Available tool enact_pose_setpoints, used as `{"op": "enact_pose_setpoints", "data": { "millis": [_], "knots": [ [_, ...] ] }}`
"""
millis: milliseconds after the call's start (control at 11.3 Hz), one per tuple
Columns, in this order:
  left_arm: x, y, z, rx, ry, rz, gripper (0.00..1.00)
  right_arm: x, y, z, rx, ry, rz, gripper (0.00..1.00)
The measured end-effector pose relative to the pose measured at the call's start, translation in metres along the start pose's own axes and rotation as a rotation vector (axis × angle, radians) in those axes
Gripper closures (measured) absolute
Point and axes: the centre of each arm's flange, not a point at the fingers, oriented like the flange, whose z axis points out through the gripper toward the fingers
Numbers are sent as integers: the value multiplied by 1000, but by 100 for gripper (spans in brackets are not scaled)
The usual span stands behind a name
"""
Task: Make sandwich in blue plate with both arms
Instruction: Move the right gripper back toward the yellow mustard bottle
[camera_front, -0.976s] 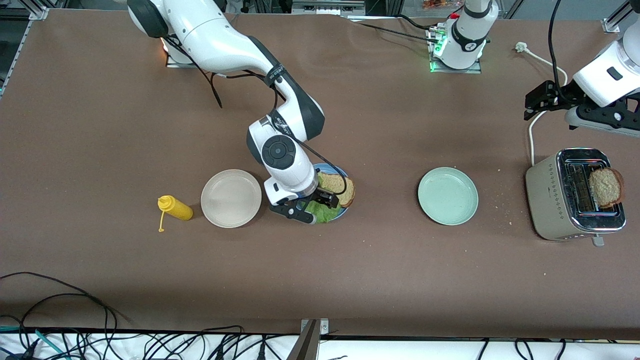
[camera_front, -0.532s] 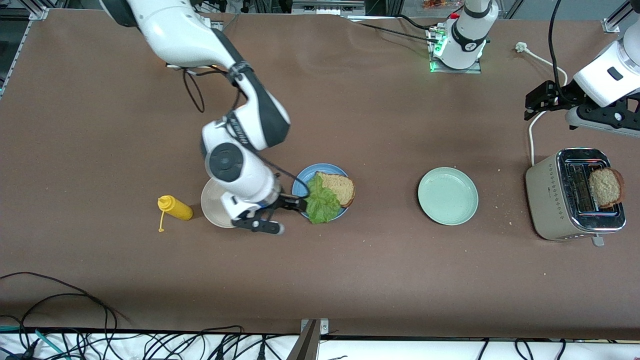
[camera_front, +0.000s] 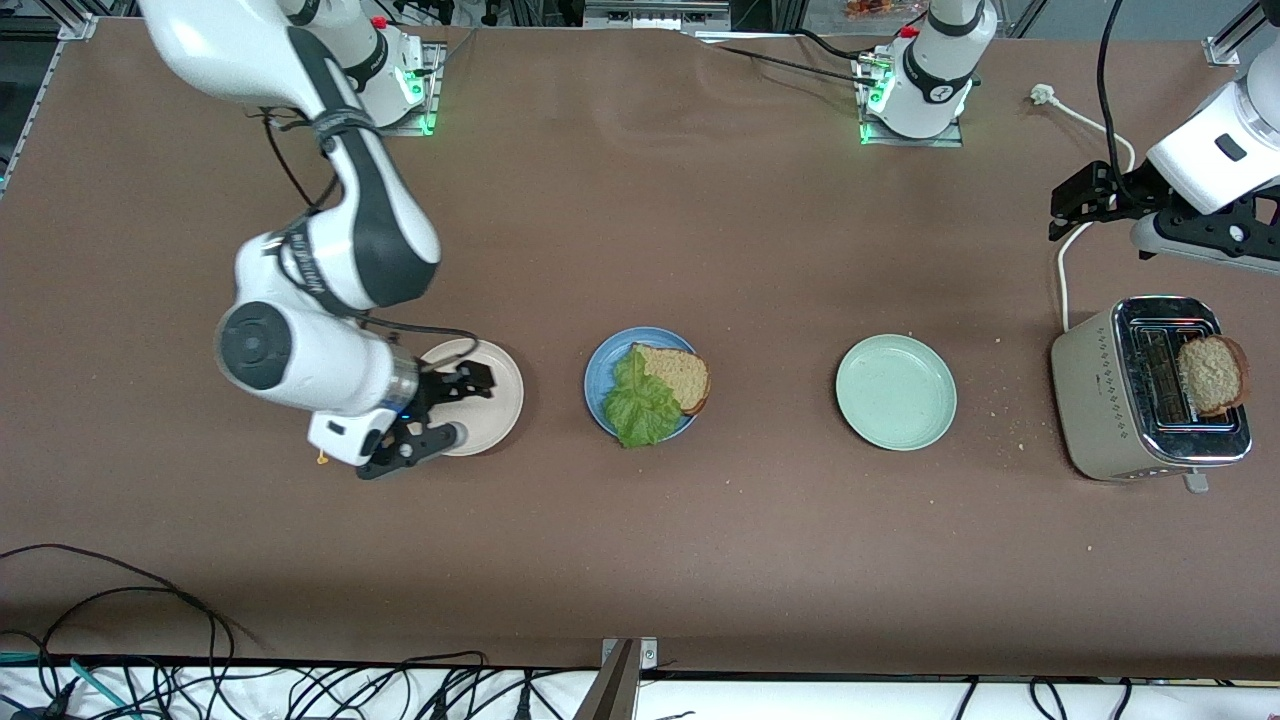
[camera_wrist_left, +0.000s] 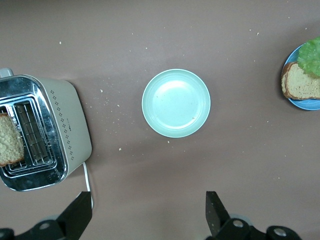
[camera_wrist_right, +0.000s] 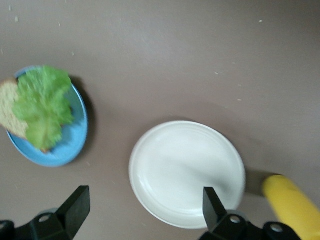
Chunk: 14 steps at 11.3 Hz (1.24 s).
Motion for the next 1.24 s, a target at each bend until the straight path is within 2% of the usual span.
{"op": "enact_pose_setpoints", "data": {
  "millis": [355, 532, 710, 976, 1242],
  "knots": [
    [-1, -7, 0, -1, 0, -13, 0, -38, 85, -31, 31, -41, -251, 0],
    [-3, -22, 0, -8, 1, -42, 0, -58, 126, -40, 65, -65, -389, 0],
    [-4, -25, 0, -10, 1, -46, 0, -78, 176, -44, 137, -31, -519, 0],
    [-4, -24, 0, -10, 1, -45, 0, -102, 223, -42, 202, 0, -694, 0],
    [-3, -23, 0, -10, 1, -44, 0, -117, 260, -13, 323, 95, -827, 0]
  ]
}}
